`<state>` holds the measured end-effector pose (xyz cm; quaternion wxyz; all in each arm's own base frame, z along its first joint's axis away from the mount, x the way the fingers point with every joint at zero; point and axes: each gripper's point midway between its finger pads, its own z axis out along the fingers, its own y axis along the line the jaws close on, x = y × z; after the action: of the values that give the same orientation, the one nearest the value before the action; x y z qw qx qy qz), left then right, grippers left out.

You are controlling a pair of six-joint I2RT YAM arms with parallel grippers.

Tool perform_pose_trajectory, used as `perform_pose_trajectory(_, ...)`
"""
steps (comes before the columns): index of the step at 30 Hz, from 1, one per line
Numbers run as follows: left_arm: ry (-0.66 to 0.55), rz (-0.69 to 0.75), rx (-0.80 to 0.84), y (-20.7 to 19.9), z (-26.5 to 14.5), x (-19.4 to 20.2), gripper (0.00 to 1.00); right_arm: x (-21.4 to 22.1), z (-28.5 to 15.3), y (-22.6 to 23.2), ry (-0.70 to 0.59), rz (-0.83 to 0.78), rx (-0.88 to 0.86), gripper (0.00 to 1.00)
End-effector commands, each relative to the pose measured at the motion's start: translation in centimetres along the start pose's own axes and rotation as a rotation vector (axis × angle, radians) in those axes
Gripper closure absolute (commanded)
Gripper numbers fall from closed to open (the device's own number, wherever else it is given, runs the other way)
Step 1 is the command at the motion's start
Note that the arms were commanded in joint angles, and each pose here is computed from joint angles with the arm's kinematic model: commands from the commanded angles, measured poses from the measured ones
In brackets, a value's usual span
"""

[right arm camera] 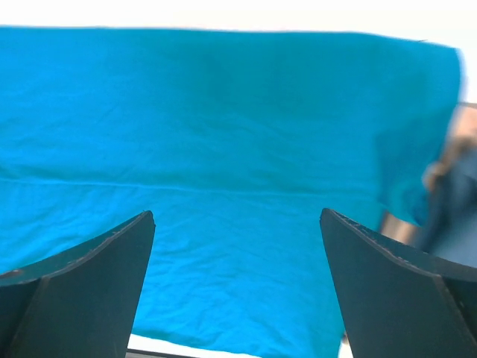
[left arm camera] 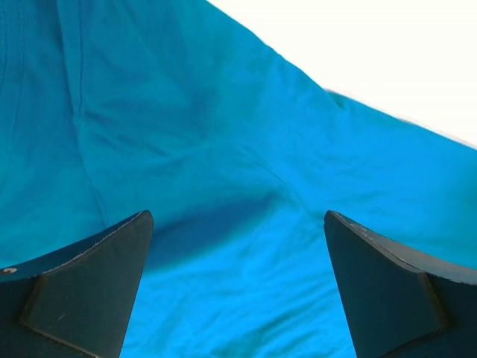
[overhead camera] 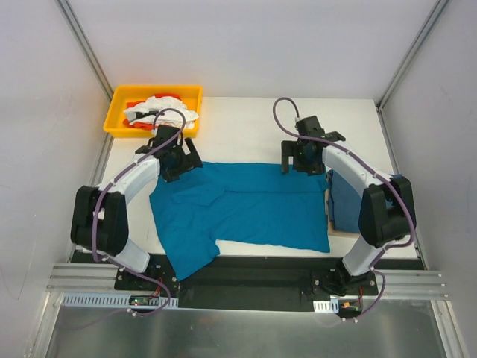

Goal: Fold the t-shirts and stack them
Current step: Fold the flattened tshirt in 1/3 of the way

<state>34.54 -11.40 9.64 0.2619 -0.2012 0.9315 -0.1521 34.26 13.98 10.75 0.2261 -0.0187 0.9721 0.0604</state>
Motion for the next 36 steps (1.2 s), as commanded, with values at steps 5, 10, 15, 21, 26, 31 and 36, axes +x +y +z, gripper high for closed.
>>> perform_pose_trajectory(5,0.072,0.025,-0.087,1.6,4.1,0.4,0.01,-0.3,3.3,1.0,0.048,0.001,0.001,0.03)
perform_pose_trajectory(10,0.123,-0.047,-0.176,5.0,5.9,1.6,0.00,1.3,5.7,1.1,0.120,0.005,0.001,0.03)
perform_pose_trajectory(15,0.131,-0.111,-0.230,7.7,6.3,1.5,0.01,2.8,7.1,2.2,0.185,0.011,-0.063,0.03)
perform_pose_trajectory(21,0.101,-0.151,-0.260,8.7,6.7,-0.1,0.01,2.7,8.3,3.8,0.226,0.007,-0.142,0.03)
perform_pose_trajectory(26,0.083,-0.193,-0.276,9.3,7.0,-1.2,0.01,1.6,9.2,4.5,0.220,0.014,-0.152,0.03)
perform_pose_trajectory(31,0.075,-0.219,-0.282,9.7,7.3,-1.9,0.01,0.6,9.6,4.7,0.205,0.010,-0.155,0.03)
perform_pose_trajectory(36,0.069,-0.235,-0.259,8.8,8.0,-3.1,0.01,-0.8,10.0,4.8,0.186,0.016,-0.161,0.03)
